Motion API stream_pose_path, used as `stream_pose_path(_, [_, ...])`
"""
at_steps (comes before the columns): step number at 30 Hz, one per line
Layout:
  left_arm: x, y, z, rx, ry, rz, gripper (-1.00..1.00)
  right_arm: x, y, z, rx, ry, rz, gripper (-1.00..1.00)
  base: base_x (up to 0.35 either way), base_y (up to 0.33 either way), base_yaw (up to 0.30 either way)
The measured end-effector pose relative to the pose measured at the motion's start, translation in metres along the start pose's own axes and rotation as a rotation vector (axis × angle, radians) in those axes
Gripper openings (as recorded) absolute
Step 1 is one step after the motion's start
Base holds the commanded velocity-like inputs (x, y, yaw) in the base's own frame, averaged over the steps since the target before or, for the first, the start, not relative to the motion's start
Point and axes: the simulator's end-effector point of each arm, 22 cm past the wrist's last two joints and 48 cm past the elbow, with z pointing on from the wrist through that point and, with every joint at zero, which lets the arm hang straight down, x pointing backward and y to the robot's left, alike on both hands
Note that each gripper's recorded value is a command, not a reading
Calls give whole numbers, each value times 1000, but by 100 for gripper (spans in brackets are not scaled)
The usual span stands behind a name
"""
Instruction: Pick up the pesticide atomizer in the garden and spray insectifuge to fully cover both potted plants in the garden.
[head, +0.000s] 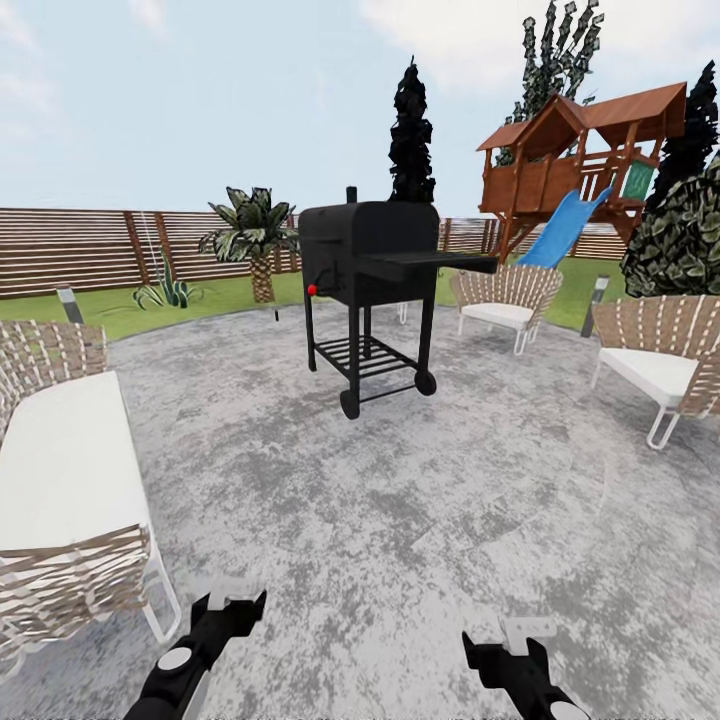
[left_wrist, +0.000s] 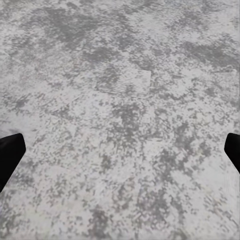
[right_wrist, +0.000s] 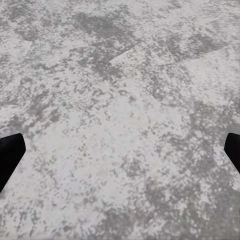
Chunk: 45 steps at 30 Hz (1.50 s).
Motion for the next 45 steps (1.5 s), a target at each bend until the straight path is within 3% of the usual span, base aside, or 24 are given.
stream_pose_path(7, [14,-2,6,2,-1,-1,100,14,0,7,-3,8,4,100,0,0,0])
stream_pose_path(12, [24,-1,10,1,-1,-3,100,47,0,10,-3,113,6,100,0,0,0])
stream_pose_path(17, [34,-1,14,1,-1,-1,100,66,1,14,-2,154,5,100,0,0,0])
stream_pose_path(36, [69,-1,27,1,-13,3,100,102,3,31,-3,148,3,100,0,0,0])
stream_pose_path(45, [65,-2,25,2,-23,8,100,98,2,29,-1,138,3,100,0,0,0])
